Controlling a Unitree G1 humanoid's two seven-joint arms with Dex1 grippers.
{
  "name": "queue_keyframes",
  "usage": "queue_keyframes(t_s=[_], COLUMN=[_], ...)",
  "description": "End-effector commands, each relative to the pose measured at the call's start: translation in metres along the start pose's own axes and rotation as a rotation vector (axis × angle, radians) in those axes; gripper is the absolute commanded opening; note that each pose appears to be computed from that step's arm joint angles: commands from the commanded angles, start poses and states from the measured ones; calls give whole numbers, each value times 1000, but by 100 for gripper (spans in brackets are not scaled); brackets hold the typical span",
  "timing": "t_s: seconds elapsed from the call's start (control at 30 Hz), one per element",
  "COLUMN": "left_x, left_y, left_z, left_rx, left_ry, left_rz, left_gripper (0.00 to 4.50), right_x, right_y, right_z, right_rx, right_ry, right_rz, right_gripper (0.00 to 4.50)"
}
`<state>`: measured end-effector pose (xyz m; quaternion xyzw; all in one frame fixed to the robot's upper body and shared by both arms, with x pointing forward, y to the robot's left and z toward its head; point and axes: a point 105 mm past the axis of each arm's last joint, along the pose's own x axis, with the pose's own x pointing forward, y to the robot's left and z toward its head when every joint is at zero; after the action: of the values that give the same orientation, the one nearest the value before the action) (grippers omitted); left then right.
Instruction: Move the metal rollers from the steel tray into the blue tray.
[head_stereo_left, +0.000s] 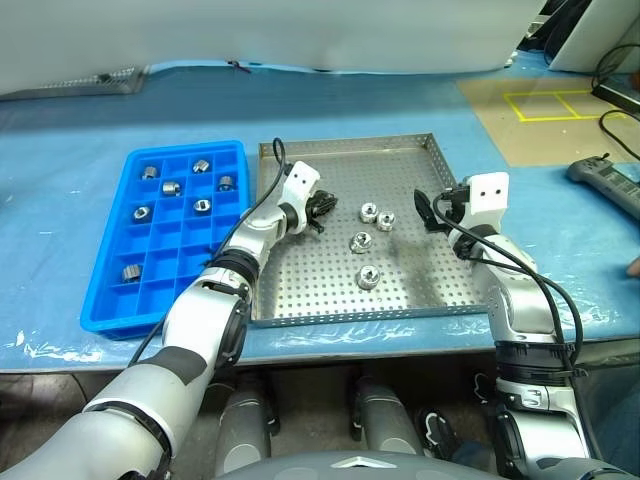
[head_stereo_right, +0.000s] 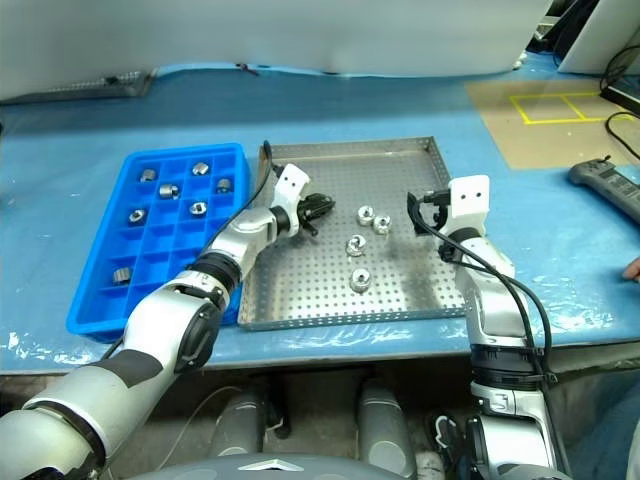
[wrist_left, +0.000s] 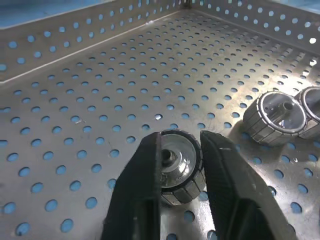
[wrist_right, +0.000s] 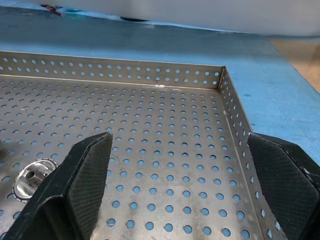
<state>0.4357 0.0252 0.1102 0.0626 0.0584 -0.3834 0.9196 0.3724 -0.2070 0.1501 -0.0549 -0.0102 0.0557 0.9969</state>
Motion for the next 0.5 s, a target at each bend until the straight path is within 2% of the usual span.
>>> queue_keyframes(t_s=[0.03,0.2,0.3,0.43,0.5], left_x=[-3,-1,-7,-26,-40], left_y=[5,3,18,44,45], left_z=[-2,16,39,79,96], left_rx=[-27,-129,-165,-75,-14], left_ry=[9,-88,-193,-351,-415], left_rz=[13,-13,38,183,217], left_gripper=[81,81,81,81,81], right_x=[3,11,20,38,49], right_y=[1,8,16,43,61], right_z=[21,26,30,38,46], right_rx=[-19,-24,-18,-13,5], right_ry=[-77,-89,-101,-112,-125], right_rz=[4,36,74,201,297], right_gripper=[450,450,450,450,450])
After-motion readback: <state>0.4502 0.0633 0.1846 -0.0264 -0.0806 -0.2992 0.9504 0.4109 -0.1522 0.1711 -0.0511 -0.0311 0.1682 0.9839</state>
